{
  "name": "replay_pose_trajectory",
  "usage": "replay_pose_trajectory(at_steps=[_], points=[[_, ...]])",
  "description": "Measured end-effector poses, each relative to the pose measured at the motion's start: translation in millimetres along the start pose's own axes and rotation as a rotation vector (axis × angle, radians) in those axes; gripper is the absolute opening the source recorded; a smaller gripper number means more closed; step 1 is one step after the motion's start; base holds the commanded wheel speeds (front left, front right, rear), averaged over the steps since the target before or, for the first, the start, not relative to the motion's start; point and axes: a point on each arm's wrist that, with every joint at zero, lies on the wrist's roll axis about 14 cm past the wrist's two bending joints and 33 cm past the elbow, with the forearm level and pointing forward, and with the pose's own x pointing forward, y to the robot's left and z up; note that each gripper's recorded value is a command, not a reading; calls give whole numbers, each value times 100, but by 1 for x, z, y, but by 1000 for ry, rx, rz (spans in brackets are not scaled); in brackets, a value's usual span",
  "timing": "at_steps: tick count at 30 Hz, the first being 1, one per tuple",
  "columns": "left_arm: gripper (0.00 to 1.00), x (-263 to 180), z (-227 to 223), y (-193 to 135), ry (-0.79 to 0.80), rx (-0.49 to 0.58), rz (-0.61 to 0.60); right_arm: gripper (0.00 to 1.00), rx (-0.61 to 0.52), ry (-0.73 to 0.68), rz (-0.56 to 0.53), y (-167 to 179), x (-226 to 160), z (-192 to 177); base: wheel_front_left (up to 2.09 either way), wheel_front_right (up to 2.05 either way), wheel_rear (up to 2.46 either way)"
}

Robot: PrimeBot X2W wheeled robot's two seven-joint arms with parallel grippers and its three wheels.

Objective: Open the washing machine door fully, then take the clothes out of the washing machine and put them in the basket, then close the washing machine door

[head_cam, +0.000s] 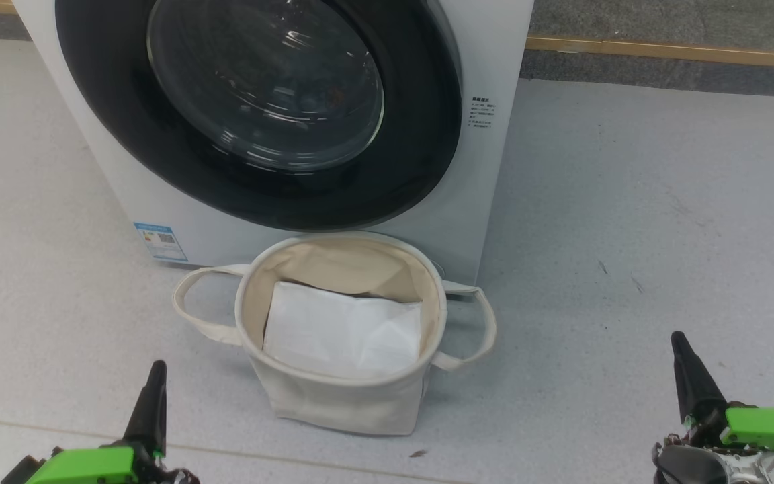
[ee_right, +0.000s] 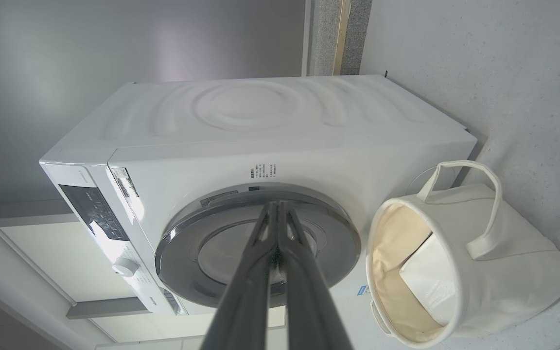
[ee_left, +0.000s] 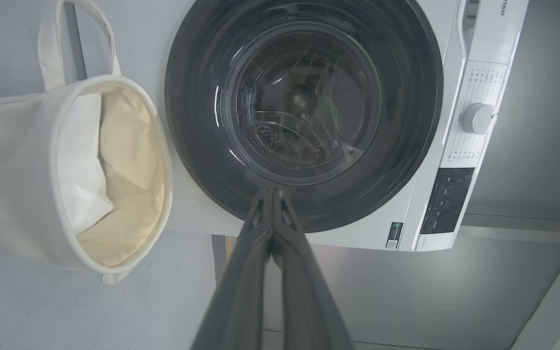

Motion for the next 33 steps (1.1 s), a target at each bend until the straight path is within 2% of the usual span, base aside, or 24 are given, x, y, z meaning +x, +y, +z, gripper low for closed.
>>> replay_pose_trajectory(at_steps=[10,11,19,33], points=[[0,0,0,0,0,0,0,0,0,0,0,0,0,0,0,0,0],[100,0,0,0,0,0,0,100,0,0,0,0,0,0,0,0,0],[100,-22,-1,49,-6,-17,148,100,15,-4,-143,-48,-20,-2,0,0,0],[100,-19,0,41,-27,-16,132,100,28,-14,-119,-40,-15,-7,0,0,0]])
